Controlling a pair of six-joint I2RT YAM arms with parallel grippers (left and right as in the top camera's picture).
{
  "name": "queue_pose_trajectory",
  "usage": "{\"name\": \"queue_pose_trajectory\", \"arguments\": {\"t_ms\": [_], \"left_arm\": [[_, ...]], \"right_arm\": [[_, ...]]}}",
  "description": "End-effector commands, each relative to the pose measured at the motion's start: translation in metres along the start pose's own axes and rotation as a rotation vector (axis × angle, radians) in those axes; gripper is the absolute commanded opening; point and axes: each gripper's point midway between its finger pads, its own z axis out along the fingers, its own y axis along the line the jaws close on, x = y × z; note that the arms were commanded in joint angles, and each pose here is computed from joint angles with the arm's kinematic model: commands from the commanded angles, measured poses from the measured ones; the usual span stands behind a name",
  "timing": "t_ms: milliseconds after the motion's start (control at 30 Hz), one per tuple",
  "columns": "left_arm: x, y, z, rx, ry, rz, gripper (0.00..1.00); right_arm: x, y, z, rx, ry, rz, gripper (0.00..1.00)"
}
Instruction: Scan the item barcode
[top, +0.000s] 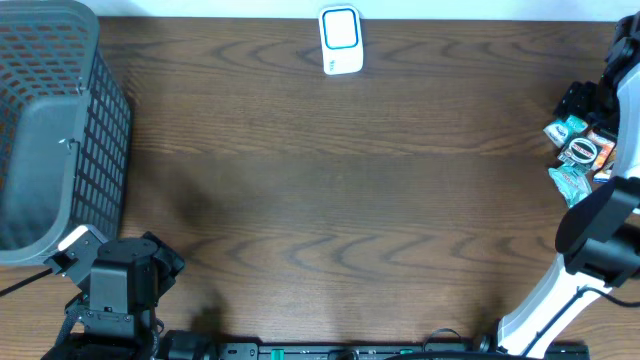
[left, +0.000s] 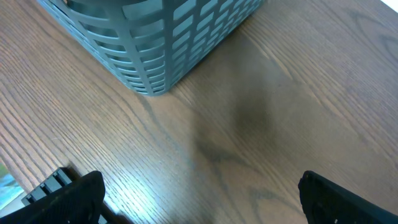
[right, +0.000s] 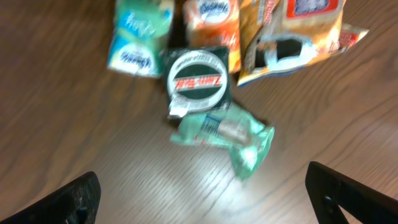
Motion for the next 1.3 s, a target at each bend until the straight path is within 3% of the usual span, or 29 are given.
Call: {"name": "queue_pose_trajectory", "arguments": {"t_ms": [0, 100, 300, 667, 933, 1267], "left_arm": [[-0.002, 0.003, 0.000, -0.015, -0.011, -0.014, 0.98], [-0.002, 0.003, 0.000, -0.015, -0.011, -0.014, 0.98], [-0.002, 0.003, 0.000, -0.015, -0.011, -0.014, 0.98], [-0.002, 0.003, 0.000, -0.015, -0.011, -0.014, 0.98], [-0.002, 0.003, 0.000, -0.015, -0.011, -0.014, 0.98], [-0.002, 0.003, 0.000, -0.015, -0.011, -0.014, 0.98]], "right_arm": [[0.011, 0.015, -0.064, -0.179, -0.063, 0.030, 0.99], [0.040, 0.027, -0.108, -0.322, -0.049, 0.003, 0.99], [0.092, 0.028, -0.159, -0.400, -0.145, -0.069, 0.99], [0.205, 0.023, -0.162, -0.515, -0.245, -0.220, 0.99], [0.237, 0.008, -0.142, -0.492, -0.151, -0.124, 0.99], [0.239, 0.006, -0.140, -0.481, -0.138, -0.125, 0.99]]}}
